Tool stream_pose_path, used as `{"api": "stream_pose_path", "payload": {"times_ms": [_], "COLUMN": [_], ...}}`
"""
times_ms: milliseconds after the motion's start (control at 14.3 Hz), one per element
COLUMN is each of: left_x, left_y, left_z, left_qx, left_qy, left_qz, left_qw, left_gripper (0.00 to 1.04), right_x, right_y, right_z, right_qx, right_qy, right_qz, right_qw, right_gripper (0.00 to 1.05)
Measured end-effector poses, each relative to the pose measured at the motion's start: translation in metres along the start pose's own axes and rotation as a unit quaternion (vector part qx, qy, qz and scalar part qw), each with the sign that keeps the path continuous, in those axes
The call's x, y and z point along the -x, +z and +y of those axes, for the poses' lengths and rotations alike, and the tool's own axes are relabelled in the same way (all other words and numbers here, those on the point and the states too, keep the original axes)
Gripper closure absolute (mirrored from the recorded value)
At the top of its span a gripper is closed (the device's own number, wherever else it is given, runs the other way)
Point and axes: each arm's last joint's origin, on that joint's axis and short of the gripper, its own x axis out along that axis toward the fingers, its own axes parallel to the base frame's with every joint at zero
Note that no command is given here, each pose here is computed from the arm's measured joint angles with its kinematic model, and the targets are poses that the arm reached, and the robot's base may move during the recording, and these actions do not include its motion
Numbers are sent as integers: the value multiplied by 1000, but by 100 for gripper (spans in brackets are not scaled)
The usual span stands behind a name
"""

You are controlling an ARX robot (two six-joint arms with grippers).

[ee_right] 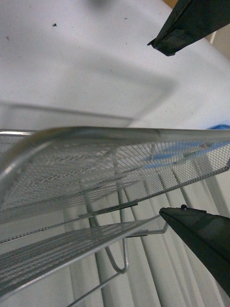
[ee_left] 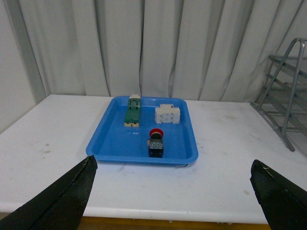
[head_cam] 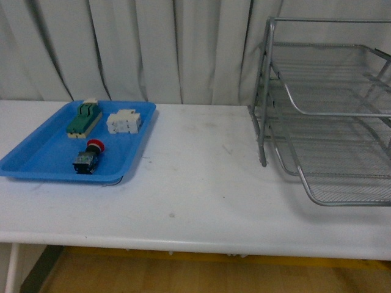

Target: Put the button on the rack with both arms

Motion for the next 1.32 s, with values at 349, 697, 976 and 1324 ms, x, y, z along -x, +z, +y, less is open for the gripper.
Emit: {"api": "stream_pose_path", "payload": {"times_ms": [349,697,976,1324], "left_x": [0,0,0,0], "left_y": [0,0,0,0], "left_z": [0,0,0,0], "left_qx": [0,0,0,0], "left_qy": [0,0,0,0], "left_qz": [0,0,0,0], "left_qw": [1000,1000,1000,1000], "left_gripper": [7,7,7,7], "right_x": [55,131,176,175], "right_y": [-13,-33,-79,-105], "right_z": [13,41,59,58], "right_qx": [8,227,655,703], "right_qy": [27,56,39,44], "right_qz": [-3,-108,-182,-185], "right_qw": [1000,966,732,685], "right_gripper": [6,29,82,103]}}
